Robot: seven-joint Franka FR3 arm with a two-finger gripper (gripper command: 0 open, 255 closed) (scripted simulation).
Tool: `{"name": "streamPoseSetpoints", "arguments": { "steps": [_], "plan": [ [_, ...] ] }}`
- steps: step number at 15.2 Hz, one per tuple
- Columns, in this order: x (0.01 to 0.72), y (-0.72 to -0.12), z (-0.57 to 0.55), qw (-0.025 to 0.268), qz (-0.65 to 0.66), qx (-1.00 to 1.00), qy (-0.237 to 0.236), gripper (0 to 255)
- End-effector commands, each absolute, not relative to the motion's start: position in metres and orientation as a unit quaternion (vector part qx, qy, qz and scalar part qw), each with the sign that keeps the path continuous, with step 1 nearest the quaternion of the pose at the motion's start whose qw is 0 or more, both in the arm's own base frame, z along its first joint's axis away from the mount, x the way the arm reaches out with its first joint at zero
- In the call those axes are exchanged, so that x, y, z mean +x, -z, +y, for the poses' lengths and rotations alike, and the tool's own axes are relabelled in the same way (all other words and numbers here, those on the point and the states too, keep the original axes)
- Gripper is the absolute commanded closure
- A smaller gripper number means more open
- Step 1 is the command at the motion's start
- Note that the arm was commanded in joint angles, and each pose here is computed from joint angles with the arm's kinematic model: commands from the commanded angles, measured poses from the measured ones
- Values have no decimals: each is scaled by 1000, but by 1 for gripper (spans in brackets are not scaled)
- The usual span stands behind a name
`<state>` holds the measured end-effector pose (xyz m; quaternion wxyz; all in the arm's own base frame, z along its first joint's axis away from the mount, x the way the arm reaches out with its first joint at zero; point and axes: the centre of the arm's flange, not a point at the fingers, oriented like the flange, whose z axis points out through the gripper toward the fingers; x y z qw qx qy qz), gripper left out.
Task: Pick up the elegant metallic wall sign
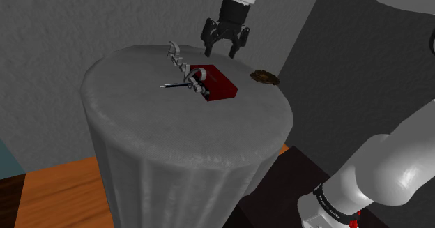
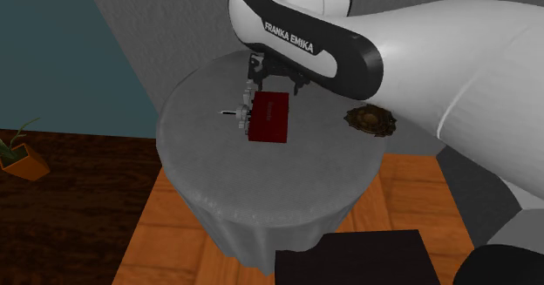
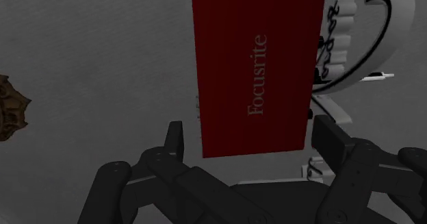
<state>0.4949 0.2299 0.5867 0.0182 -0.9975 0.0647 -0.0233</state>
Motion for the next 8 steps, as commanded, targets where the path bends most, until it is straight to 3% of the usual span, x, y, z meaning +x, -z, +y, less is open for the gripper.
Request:
{"name": "streamPoseSetpoints", "arguments": {
  "steps": [1, 8],
  "plan": [
    [510, -585, 255, 13, 63, -998, 22, 0],
    [557, -575, 324, -5, 57, -998, 18, 0]
  ]
}}
